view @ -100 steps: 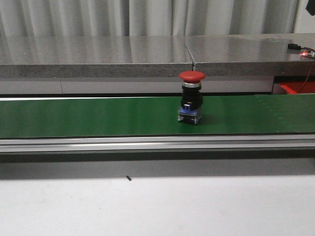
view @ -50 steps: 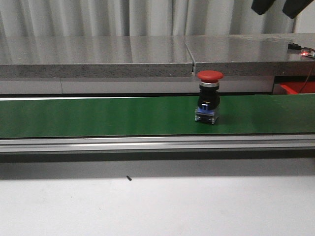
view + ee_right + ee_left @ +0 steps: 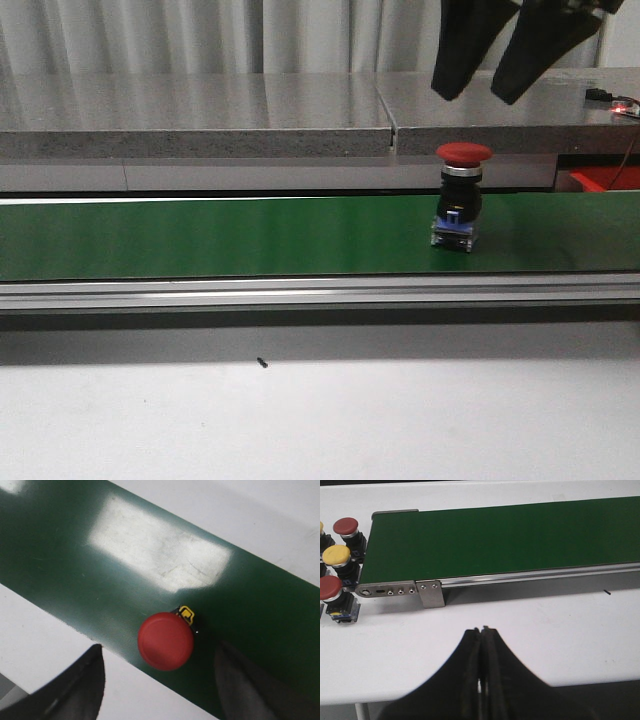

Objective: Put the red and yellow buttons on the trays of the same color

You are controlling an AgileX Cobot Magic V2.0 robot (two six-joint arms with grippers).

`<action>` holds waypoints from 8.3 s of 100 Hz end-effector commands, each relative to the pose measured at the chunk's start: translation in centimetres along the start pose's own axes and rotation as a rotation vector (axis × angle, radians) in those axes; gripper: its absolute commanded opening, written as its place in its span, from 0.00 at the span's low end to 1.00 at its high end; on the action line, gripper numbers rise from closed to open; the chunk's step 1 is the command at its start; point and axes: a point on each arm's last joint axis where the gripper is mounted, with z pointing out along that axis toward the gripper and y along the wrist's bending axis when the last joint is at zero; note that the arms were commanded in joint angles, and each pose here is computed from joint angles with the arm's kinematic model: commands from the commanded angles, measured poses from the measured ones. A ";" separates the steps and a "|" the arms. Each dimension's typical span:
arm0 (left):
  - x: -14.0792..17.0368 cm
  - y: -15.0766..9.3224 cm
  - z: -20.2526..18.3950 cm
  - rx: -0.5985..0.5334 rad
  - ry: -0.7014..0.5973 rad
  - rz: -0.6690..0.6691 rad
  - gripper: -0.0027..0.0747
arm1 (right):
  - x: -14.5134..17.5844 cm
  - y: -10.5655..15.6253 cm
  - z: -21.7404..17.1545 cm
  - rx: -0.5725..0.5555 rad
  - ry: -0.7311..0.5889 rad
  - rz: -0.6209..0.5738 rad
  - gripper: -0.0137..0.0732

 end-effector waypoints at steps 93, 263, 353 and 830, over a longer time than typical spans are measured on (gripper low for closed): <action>-1.2 -0.1 -0.4 0.014 -0.076 -0.005 0.01 | -0.9 -3.2 -0.8 0.170 -0.058 -0.051 0.38; -1.2 -0.1 -0.4 0.014 -0.076 -0.005 0.01 | 0.0 -29.2 1.9 0.403 -0.238 0.461 0.38; -1.2 -0.1 -0.4 0.014 -0.076 -0.005 0.01 | -1.4 -26.7 -2.2 0.424 -0.321 0.401 0.70; -9.2 25.0 22.9 -0.440 0.556 -0.788 0.83 | 23.7 -1.1 -8.8 0.332 -0.718 0.146 0.05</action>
